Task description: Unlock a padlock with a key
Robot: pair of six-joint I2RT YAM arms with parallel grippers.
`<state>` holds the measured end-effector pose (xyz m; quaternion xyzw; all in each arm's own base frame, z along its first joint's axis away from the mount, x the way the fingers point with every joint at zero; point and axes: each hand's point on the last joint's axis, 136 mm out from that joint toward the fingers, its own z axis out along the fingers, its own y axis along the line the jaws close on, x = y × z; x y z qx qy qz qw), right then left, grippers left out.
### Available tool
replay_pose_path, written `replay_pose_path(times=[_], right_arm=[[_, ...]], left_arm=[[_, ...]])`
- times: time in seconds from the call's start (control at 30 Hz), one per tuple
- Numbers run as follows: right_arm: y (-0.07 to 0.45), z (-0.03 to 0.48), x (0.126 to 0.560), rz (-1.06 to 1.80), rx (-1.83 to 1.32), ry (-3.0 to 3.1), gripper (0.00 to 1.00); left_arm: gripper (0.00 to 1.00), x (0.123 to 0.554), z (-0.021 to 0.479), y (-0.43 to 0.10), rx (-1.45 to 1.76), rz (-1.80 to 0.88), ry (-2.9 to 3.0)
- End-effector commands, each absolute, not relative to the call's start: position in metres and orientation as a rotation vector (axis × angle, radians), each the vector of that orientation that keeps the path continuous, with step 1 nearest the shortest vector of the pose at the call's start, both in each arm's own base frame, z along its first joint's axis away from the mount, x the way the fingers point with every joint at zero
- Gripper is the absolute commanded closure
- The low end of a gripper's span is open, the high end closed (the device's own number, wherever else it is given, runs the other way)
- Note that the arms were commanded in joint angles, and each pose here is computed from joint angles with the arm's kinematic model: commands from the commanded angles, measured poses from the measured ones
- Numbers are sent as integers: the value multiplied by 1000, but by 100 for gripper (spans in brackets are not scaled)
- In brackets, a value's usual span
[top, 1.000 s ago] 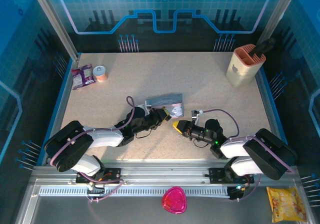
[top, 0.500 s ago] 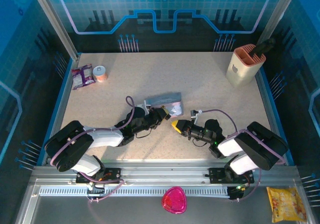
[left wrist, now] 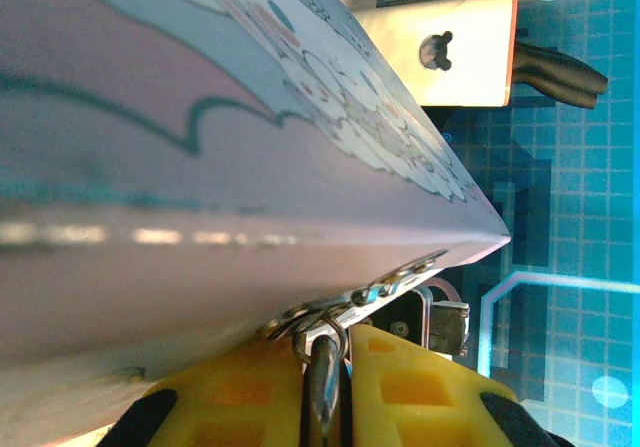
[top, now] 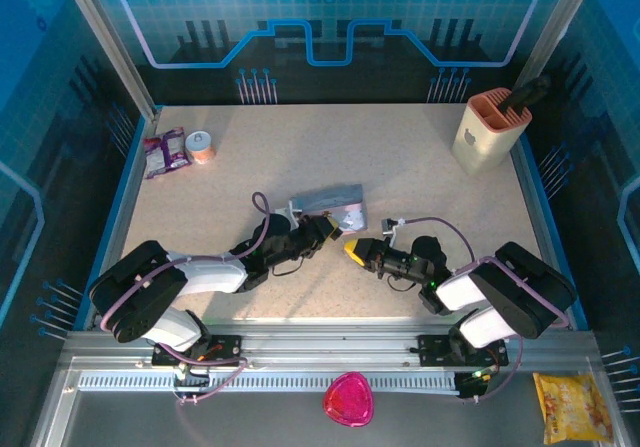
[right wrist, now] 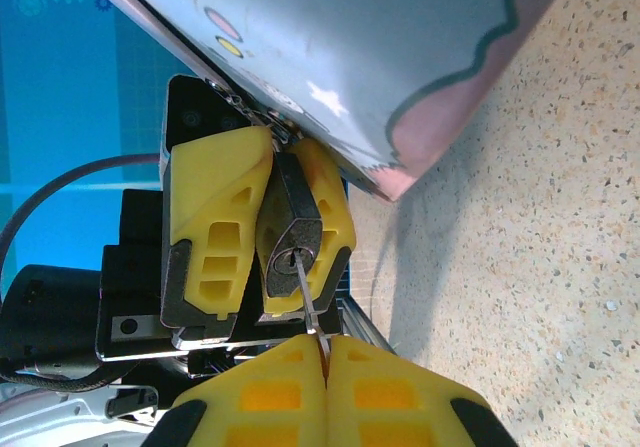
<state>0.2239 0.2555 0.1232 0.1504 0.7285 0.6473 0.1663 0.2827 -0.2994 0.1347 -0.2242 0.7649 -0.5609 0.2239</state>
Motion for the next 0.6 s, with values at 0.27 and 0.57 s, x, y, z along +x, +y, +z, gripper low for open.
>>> replay_pose_path(times=[0.27, 0.57], right_arm=[[260, 166, 242, 1780, 263, 1967, 100], [252, 162, 245, 1730, 266, 1996, 100]], left_arm=[[100, 258, 165, -330, -419, -1715, 2086], [100, 251, 180, -337, -388, -1761, 2059]])
